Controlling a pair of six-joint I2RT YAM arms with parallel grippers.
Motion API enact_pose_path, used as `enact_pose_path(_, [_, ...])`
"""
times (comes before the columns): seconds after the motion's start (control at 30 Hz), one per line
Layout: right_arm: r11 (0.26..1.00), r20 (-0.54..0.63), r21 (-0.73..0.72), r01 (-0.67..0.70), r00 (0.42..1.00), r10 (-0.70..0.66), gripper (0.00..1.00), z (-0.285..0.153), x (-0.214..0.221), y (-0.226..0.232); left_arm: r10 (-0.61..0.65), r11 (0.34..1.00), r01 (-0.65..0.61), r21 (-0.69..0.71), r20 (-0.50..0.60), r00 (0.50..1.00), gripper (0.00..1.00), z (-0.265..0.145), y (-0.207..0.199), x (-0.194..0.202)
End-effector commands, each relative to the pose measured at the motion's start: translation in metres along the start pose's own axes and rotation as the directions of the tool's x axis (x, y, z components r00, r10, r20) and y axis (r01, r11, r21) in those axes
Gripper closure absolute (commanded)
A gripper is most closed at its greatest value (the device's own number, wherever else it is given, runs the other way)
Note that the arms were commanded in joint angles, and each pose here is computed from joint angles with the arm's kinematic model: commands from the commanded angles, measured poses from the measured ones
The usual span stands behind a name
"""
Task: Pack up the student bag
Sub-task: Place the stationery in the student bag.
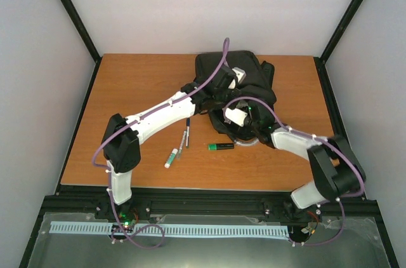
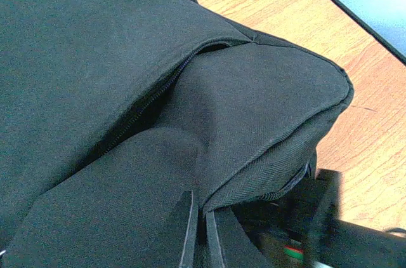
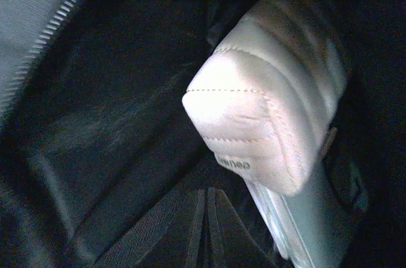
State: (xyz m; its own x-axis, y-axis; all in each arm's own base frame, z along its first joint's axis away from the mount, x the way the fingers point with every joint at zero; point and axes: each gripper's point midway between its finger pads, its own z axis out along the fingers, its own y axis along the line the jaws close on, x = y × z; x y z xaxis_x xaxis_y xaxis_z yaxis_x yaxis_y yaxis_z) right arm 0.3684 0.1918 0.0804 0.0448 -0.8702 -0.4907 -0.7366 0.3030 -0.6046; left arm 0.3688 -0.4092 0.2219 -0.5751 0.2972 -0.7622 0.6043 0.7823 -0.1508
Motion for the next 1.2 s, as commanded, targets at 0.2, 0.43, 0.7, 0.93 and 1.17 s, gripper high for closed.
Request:
enact_pose_path(0.2, [0.987,0.082,-0.083,-0.139,0.986,0.146,0.87,-0.086,-0.011,0.027,0.053,0.999,-0.054,0.002,0.048,0.997,0.99,-0.012,-0.009,-0.023])
enact_pose_path(0.43, [0.931,0.048,-0.194,-0.308,0.945,0.322,0.57,-0.124,-0.011,0.027,0.07,0.998,-0.07,0.009,0.008,0.998,0.99,-0.001,-0.007,-0.006])
enact_pose_path(0.7, [0.846,0.111,-0.166,-0.506,0.843,0.526,0.2,-0.182,-0.021,-0.018,0.032,0.999,-0.03,0.037,-0.052,0.998,0.99,0.023,-0.007,0.029])
enact_pose_path(0.93, [0.643,0.156,-0.136,-0.754,0.625,0.765,0.0,-0.196,0.008,-0.074,0.027,0.991,-0.008,0.135,-0.142,0.989,0.98,0.04,-0.018,0.072])
enact_pose_path(1.17, [0.574,0.125,-0.274,-0.772,0.563,0.817,0.0,-0.17,0.005,-0.065,0.086,0.978,-0.059,0.198,-0.132,0.987,0.49,0.022,-0.025,0.075])
